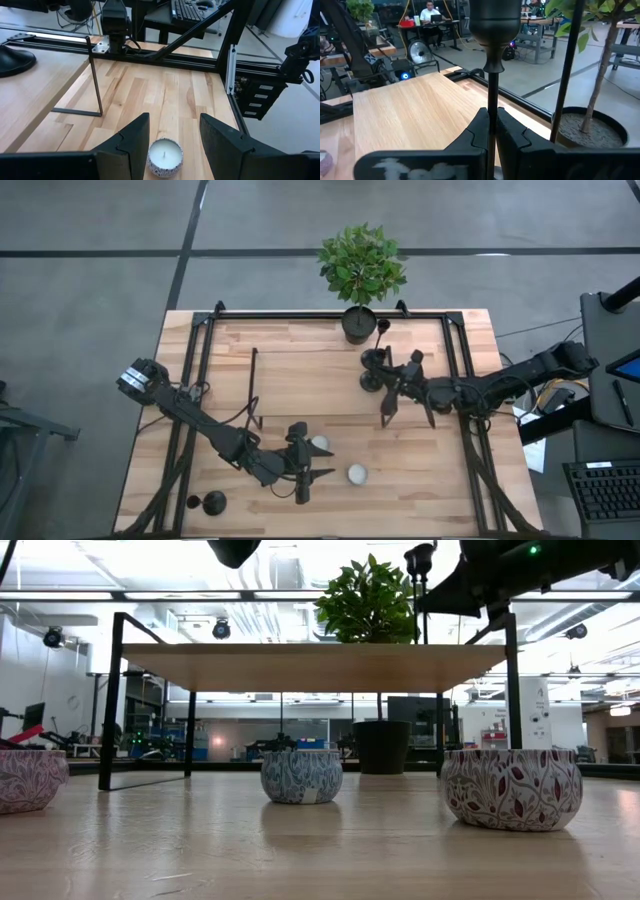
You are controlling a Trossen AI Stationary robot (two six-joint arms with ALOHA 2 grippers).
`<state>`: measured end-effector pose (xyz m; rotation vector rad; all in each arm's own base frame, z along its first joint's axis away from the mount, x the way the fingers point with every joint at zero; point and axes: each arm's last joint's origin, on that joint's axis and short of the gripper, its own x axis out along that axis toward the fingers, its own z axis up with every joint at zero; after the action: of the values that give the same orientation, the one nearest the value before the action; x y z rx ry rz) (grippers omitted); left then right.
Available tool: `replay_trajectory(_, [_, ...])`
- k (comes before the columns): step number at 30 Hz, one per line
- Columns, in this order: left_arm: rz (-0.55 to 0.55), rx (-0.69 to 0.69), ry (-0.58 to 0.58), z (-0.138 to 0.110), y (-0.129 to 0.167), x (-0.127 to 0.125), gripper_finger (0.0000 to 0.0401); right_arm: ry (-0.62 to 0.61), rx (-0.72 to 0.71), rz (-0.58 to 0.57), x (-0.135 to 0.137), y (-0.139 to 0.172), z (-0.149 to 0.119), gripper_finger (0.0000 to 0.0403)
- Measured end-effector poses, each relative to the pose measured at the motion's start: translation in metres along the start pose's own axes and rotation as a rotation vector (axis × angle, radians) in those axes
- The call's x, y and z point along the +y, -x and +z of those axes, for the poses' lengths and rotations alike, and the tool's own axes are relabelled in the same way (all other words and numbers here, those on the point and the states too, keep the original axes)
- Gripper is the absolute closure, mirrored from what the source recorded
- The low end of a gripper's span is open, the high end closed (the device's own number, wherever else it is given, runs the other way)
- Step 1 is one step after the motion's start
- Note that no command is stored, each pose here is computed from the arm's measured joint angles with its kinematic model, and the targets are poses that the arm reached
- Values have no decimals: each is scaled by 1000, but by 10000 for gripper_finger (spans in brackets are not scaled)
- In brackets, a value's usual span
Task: Pick & Place candle stick holders
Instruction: Put the right black candle holder on the shelf aligned with the other black candle holder
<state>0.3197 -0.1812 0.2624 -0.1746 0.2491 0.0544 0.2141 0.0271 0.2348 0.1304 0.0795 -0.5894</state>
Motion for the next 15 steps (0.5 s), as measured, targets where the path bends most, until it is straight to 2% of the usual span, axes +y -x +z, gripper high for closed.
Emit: replay_trajectory(15, [1, 5, 6, 0, 0, 0, 231, -3, 6, 13, -8, 16, 9, 391])
